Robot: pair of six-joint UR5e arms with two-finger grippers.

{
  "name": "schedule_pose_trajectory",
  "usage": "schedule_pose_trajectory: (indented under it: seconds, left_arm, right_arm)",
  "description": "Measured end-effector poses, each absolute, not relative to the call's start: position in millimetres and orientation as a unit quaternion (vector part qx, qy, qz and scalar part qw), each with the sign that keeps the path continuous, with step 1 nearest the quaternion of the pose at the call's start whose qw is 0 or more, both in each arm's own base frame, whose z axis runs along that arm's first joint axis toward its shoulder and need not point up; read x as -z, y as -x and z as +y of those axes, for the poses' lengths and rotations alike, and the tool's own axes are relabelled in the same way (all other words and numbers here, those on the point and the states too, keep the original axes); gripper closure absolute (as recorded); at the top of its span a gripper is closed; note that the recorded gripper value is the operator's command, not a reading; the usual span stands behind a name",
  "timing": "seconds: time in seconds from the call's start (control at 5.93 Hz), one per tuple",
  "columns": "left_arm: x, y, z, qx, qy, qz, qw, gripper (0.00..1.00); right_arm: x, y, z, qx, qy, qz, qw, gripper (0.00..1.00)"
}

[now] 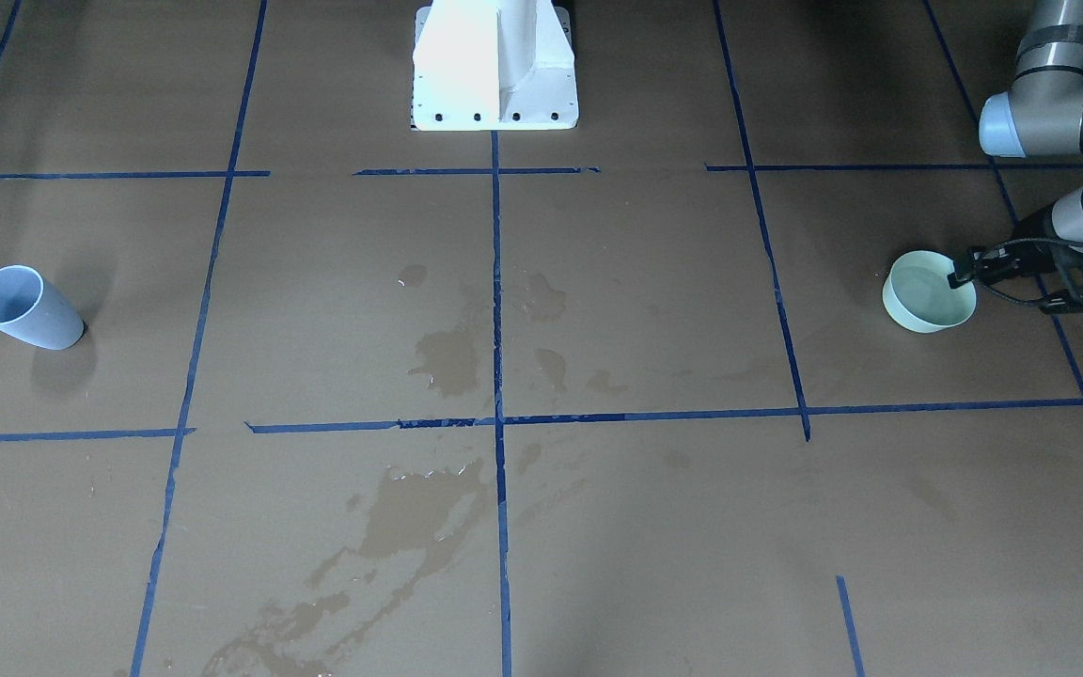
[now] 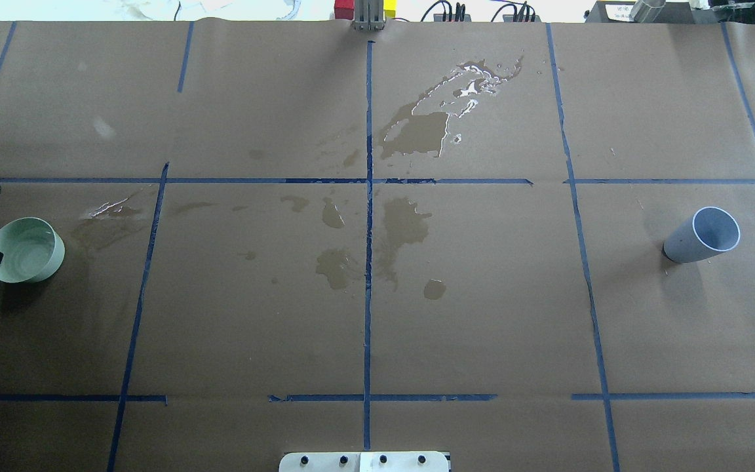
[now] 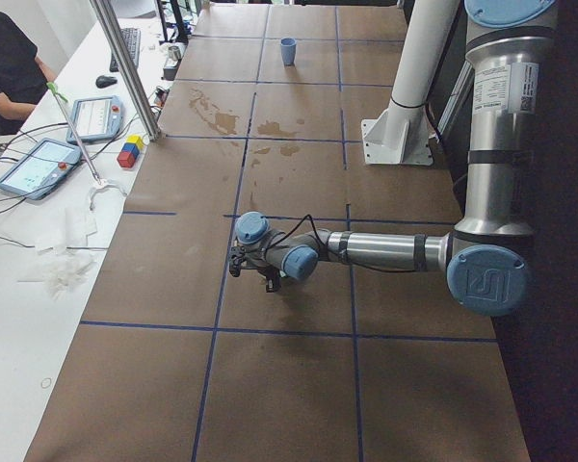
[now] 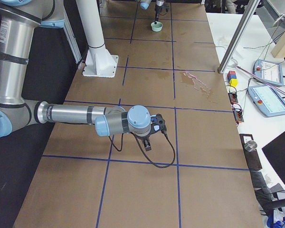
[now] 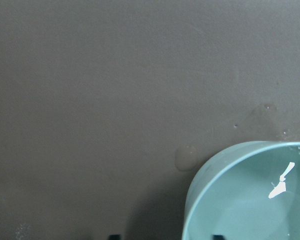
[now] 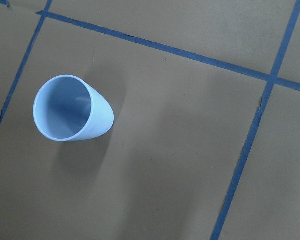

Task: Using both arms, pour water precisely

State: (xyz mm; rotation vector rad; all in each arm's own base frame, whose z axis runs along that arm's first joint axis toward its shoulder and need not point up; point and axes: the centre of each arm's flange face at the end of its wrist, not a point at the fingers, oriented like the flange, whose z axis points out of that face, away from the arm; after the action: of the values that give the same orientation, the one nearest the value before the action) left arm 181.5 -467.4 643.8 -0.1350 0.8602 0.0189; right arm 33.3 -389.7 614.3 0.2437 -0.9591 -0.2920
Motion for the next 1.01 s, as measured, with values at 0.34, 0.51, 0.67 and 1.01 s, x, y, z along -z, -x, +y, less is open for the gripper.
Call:
schedule_pose_trajectory:
  seconds: [0.34, 0.51, 0.67, 1.01]
  left_arm:
    - [-599.3, -196.5, -492.2, 0.001, 0.041, 0.438, 0.898, 1.00]
    - [-554.9, -218.6, -505.6, -0.003, 0.026, 0.454, 0.891, 1.00]
    - [-507.7, -248.6, -510.8, -0.012, 0.018, 0.471, 0.882, 1.00]
    - [-415.2, -336.9, -505.1, -0.026, 0.030, 0.504, 0.863, 1.00]
  right_arm:
    - [-613.8, -33.2, -389.6, 0.141, -0.117, -0.459, 0.869, 0.00]
    - [-612.8, -33.1, -389.7, 0.142, -0.119, -0.460, 0.869, 0.00]
    - [-611.5, -33.0, -390.2, 0.142, -0.120, -0.460, 0.868, 0.00]
    - [-610.5, -33.0, -391.1, 0.143, -0.121, -0.460, 0.868, 0.00]
